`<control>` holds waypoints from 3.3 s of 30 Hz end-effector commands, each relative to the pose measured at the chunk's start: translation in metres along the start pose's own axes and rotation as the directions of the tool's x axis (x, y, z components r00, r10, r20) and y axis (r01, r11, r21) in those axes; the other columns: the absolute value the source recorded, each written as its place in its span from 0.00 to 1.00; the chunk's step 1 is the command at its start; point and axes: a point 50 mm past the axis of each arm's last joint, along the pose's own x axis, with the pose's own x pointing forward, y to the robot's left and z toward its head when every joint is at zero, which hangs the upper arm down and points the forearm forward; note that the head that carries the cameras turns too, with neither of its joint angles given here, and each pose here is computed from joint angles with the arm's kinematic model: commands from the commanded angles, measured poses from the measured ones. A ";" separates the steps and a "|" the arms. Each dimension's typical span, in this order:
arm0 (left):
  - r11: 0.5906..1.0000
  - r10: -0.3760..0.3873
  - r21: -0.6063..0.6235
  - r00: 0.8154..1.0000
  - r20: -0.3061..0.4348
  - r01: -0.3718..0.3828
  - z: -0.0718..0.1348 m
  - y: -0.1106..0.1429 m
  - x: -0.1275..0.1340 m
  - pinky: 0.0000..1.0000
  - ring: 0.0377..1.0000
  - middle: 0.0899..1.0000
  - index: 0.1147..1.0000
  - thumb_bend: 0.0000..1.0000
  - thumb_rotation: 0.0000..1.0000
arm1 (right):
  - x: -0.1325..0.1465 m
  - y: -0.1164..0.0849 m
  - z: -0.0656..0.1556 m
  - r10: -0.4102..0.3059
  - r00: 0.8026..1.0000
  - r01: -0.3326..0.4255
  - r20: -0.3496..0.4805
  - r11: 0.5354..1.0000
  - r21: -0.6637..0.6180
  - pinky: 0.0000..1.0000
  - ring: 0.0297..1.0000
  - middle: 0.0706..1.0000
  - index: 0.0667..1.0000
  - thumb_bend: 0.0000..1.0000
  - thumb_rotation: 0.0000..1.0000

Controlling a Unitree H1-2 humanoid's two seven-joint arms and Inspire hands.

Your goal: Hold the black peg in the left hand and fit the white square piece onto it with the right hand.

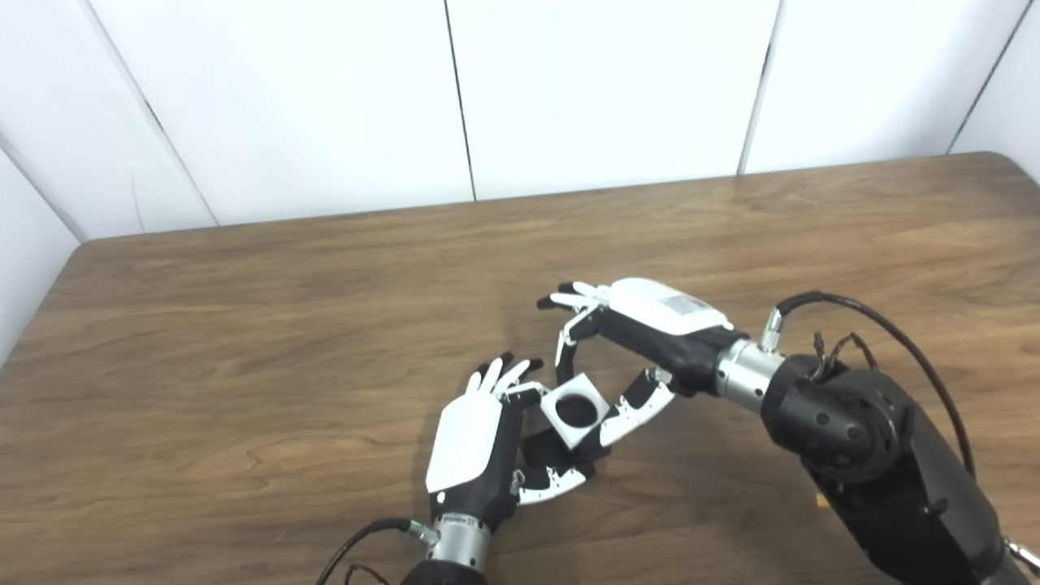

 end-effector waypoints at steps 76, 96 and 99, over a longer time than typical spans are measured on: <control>0.999 -0.037 -0.041 0.999 -0.028 0.036 0.017 -0.030 0.002 1.00 0.98 0.87 0.43 0.52 0.07 | 0.005 0.001 -0.014 0.024 1.000 -0.025 -0.012 0.992 -0.121 0.99 1.00 0.93 0.46 0.52 0.16; 0.999 -0.036 -0.042 0.999 -0.029 0.035 0.019 -0.032 0.004 1.00 0.98 0.88 0.43 0.52 0.07 | 0.003 0.004 -0.006 0.029 0.999 -0.042 -0.045 0.947 -0.319 0.99 1.00 0.94 0.60 0.78 0.20; 0.998 -0.035 -0.044 0.999 -0.031 0.034 0.018 -0.033 0.004 1.00 0.98 0.87 0.43 0.52 0.07 | 0.003 0.003 -0.005 0.029 0.999 -0.042 -0.044 0.945 -0.324 1.00 1.00 0.94 0.61 0.78 0.23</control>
